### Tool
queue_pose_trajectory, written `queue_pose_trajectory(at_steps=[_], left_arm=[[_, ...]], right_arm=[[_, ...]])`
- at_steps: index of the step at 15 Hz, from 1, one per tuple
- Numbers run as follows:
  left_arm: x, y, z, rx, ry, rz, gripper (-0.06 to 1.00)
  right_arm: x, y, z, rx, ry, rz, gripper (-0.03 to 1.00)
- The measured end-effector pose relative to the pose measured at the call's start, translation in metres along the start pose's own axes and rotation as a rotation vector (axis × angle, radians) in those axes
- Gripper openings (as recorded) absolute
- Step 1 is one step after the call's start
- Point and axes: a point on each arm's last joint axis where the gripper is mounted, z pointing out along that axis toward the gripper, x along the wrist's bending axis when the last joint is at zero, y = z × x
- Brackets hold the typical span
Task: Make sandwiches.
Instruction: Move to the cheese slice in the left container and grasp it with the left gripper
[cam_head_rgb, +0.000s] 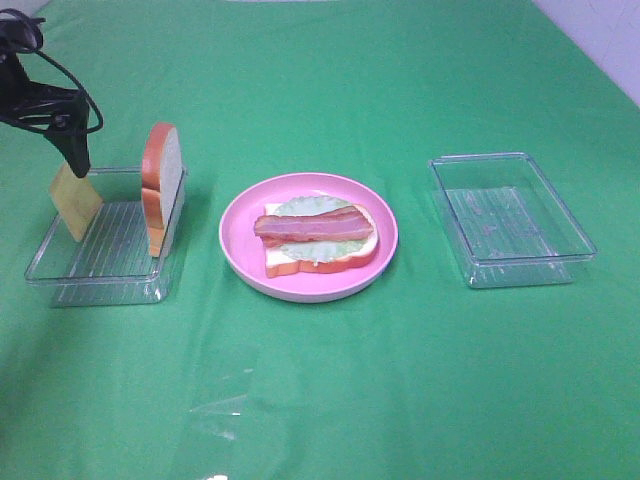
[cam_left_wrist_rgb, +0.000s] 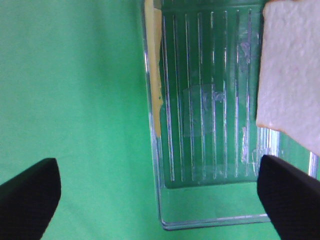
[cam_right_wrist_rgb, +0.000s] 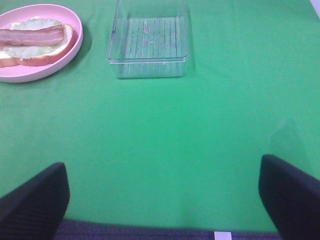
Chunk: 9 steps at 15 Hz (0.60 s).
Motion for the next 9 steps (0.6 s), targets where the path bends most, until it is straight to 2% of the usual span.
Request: queue_pose_trajectory(at_steps=[5,9], left_arm=[[0.002,0.009,0.042,0.009,0.002,-0.006,0.99],[0.002,0.017,0.047,-0.026,0.001,-0.007,0.95]], right_arm=[[0.000,0.000,0.000,0.000,0.000,0.000,0.98],[0.000,0.000,0.000,0.000,0.000,0.000,0.98]])
